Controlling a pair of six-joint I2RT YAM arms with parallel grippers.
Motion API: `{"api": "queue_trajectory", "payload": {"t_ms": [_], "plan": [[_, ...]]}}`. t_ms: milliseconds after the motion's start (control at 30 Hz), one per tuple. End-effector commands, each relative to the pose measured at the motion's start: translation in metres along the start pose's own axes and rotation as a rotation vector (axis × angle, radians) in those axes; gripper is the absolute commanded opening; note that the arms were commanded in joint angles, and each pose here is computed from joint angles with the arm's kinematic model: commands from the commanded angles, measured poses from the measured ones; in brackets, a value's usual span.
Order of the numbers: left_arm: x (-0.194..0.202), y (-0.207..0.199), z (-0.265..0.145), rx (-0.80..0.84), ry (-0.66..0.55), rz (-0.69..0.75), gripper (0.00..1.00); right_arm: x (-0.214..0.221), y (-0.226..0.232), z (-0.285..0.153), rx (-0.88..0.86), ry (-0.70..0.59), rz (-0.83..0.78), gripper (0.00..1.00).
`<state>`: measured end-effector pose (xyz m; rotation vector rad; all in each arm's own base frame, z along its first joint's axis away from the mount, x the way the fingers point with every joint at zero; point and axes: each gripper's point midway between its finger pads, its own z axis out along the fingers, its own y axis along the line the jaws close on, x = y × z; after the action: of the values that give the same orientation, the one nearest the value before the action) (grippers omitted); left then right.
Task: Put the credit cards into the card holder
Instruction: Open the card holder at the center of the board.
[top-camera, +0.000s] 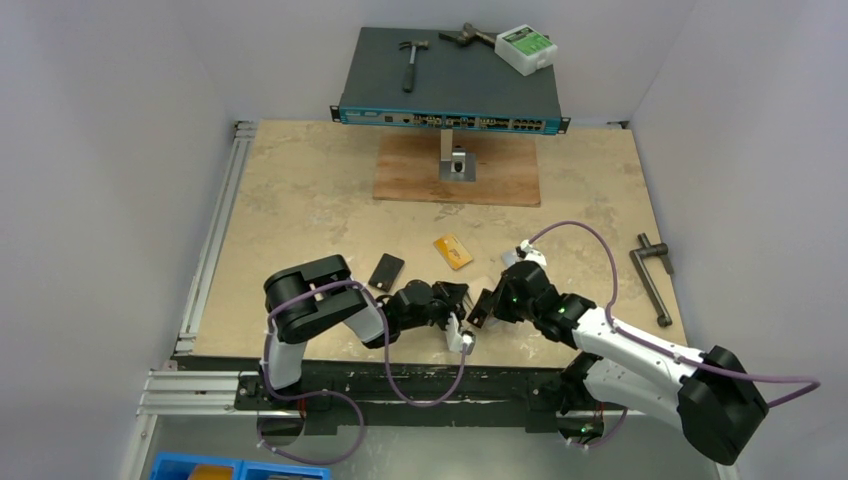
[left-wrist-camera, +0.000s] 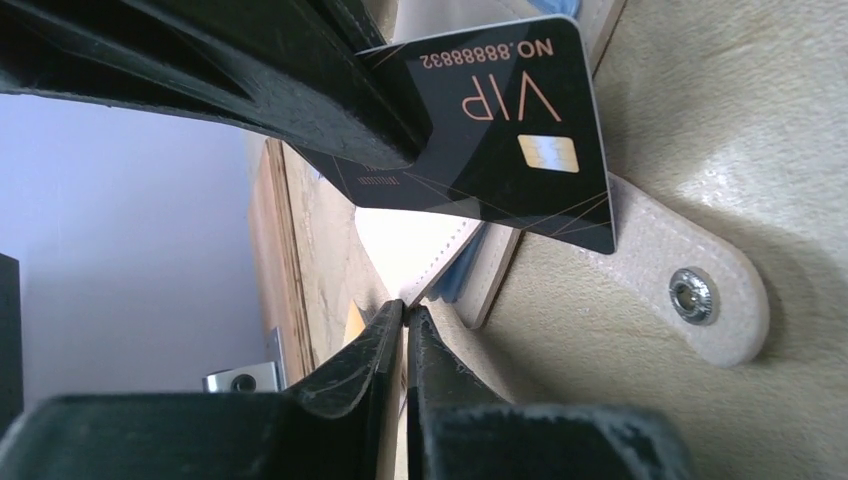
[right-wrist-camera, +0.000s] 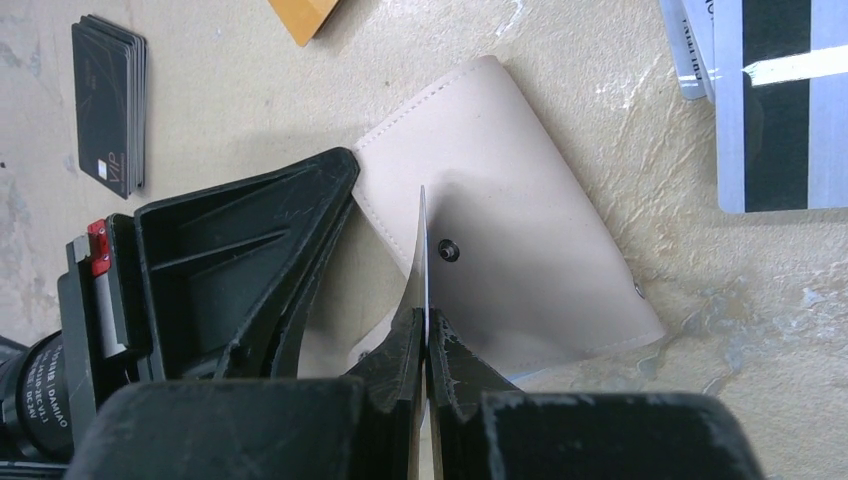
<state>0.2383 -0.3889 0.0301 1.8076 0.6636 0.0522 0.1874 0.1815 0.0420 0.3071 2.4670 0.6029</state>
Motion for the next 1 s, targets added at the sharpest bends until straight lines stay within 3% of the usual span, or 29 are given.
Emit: {"api": "queue_trajectory", "payload": {"t_ms": [0, 233, 533, 767, 967], "plan": [[-0.008, 0.024, 0.005, -0.071, -0.020, -0.001, 0.00, 0.016, -0.018, -0.003, 0.049, 0.056, -0.029, 0.00], [0.002, 0.055, -0.007, -0.127, 0.060, -0.138, 0.00, 0.011, -0.014, -0.007, 0.043, 0.041, -0.033, 0.00], [0.028, 0.070, -0.037, -0.053, 0.207, -0.369, 0.00, -0.002, -0.011, -0.019, 0.045, -0.005, -0.036, 0.00], [0.019, 0.049, -0.070, 0.275, 0.351, -0.797, 0.00, -0.013, -0.005, -0.027, 0.043, -0.034, -0.043, 0.00], [-0.011, 0.033, -0.094, 0.402, 0.390, -1.066, 0.00, -0.022, -0.001, -0.037, 0.037, -0.069, -0.037, 0.00]]}}
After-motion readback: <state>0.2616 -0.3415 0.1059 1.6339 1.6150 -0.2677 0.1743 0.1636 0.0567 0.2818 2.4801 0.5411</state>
